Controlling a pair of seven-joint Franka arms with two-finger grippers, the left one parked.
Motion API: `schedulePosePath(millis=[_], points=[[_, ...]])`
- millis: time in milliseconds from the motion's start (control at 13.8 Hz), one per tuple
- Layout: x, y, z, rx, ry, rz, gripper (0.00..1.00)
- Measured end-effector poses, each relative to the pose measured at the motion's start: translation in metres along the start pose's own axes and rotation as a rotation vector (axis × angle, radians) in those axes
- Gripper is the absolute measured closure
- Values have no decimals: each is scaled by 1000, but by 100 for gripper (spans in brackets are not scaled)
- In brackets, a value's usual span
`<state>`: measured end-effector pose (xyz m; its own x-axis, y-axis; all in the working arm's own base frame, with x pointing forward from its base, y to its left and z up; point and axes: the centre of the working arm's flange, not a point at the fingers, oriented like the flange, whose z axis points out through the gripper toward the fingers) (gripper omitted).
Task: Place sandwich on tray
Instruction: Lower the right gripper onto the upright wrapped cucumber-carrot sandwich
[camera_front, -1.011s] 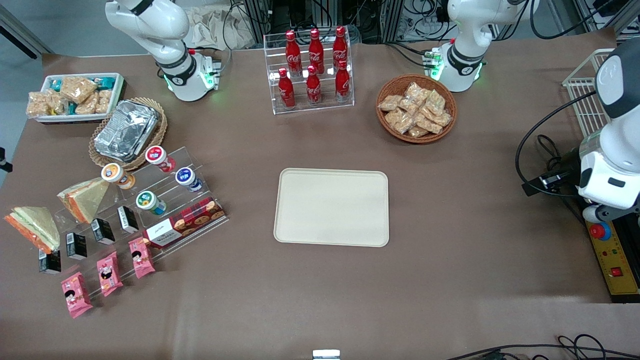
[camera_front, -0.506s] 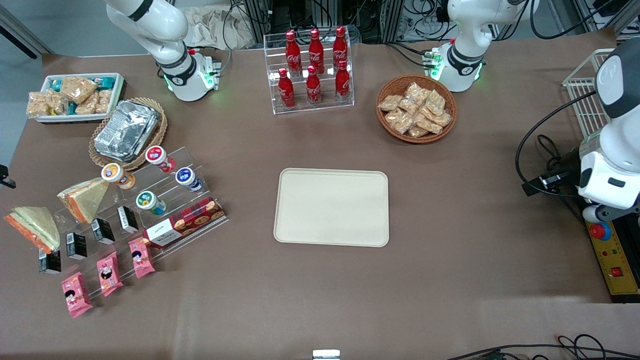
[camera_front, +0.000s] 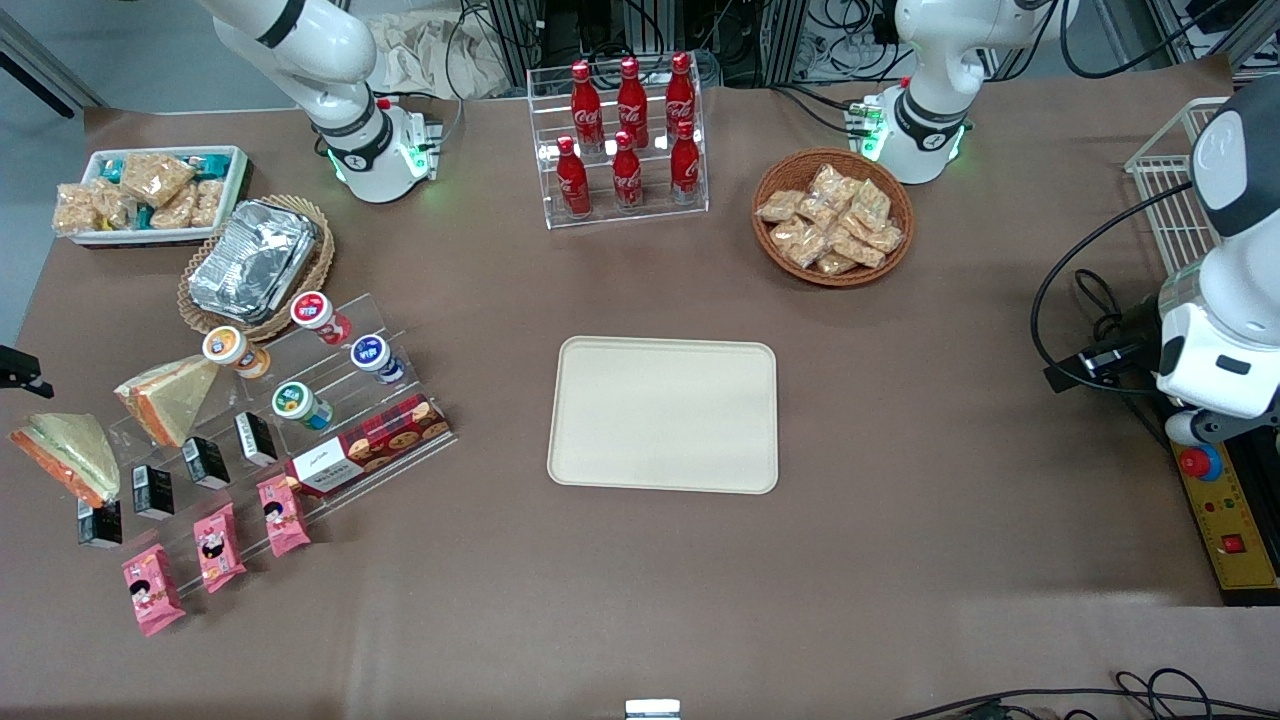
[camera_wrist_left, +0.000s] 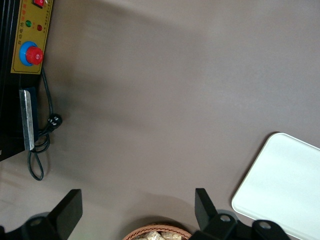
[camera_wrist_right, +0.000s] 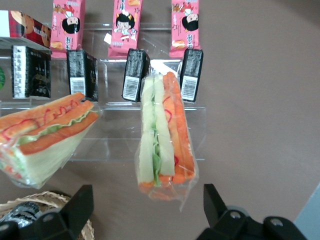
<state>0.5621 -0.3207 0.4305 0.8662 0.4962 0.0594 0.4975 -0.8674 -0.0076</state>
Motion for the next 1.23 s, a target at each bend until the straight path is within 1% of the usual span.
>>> schedulePosePath(millis=[144,361,578,650,867,1011,1228], points=[[6,0,9,-4,0,-15,2],[21,-4,14,-21,9,-68,2],[26,-3,16,-41,16,-119,2],[26,-3,17,-45,12,-132,2],[25,-1,18,-63,-16,-165,2],[25,0,23,-59,-25,-174,2],[25,1,39,-42,-38,-175,2]])
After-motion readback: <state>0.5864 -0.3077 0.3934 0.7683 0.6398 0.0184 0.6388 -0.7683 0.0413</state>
